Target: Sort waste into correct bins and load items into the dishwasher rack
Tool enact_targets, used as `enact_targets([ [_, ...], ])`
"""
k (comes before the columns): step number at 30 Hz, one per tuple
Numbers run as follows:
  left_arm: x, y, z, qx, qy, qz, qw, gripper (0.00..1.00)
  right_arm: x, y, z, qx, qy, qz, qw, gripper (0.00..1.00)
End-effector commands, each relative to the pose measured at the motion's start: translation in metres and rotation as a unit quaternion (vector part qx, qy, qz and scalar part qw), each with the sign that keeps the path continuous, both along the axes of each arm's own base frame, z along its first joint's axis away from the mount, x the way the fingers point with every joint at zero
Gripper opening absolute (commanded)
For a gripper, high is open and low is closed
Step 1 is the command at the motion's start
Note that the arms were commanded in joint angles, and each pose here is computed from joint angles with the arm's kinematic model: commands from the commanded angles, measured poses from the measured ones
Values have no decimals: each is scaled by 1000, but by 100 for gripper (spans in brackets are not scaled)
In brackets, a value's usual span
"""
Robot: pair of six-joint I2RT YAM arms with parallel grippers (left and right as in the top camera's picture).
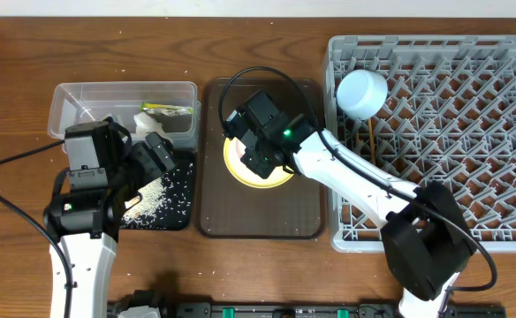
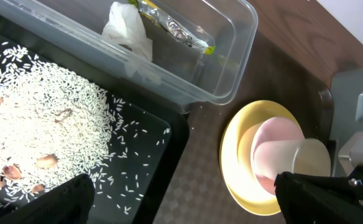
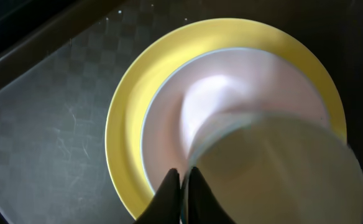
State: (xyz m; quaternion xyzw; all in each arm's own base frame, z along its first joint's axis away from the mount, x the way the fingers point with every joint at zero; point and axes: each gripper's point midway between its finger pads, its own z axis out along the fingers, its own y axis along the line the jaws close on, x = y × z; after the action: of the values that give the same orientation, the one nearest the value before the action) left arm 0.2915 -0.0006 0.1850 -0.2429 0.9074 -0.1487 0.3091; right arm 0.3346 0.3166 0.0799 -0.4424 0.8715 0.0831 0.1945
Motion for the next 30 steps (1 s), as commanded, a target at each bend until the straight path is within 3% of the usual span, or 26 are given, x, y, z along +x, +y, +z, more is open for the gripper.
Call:
enact_targets([
  [1, 3, 2, 8, 6, -11, -2, 1000, 96, -5, 5, 12, 11, -8, 5, 1000, 1],
  [5, 3, 2, 8, 6, -11, -2, 1000, 96, -4, 13, 31, 40, -11, 1, 999, 1],
  [11, 3, 2, 8, 6, -11, -2, 1000, 96, -13, 19, 109, 139, -33, 25, 989, 1],
  [19, 3, 2, 8, 6, -11, -2, 1000, 96, -24, -36, 193, 270, 9, -11, 963, 1],
  [24, 3, 2, 8, 6, -11, -2, 1000, 96, -21, -86, 207, 336, 82, -51, 937, 1],
  [30, 3, 2, 8, 6, -11, -2, 1000, 96, -18, -132, 190, 407, 161, -97, 894, 1],
])
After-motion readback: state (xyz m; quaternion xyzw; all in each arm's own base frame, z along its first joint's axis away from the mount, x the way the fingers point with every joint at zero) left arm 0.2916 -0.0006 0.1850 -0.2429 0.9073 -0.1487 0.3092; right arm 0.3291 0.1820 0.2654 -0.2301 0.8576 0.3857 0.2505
